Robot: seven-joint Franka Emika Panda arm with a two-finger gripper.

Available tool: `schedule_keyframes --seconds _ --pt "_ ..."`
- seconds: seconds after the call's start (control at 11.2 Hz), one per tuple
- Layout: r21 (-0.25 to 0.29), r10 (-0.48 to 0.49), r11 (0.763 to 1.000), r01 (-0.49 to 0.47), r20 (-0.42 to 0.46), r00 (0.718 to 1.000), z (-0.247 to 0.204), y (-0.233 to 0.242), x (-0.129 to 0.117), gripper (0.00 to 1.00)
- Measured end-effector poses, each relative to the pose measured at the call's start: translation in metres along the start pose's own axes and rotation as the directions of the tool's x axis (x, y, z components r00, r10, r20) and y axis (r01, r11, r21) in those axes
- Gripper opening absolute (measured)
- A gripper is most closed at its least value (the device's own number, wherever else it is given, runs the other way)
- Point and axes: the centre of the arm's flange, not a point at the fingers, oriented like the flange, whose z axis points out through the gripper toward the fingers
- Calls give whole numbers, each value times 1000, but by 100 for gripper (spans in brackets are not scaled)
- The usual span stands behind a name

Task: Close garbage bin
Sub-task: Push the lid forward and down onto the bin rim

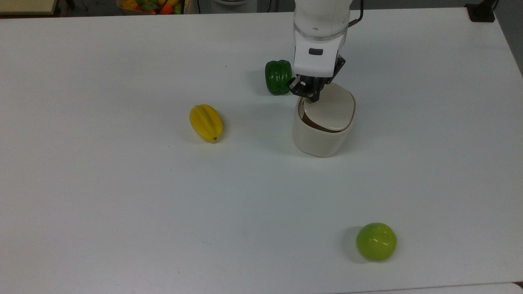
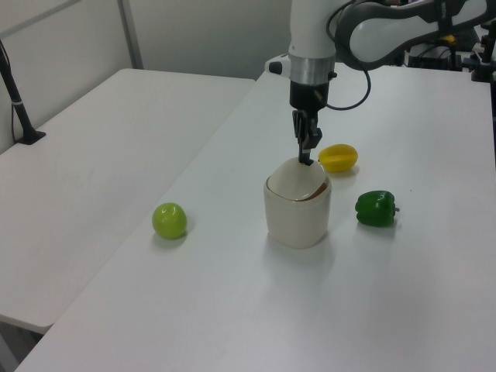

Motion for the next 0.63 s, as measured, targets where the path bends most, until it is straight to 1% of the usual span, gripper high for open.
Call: schedule_keyframes --seconds 0.63 --pt "8 -12 1000 11 48 999 23 1 -9 1"
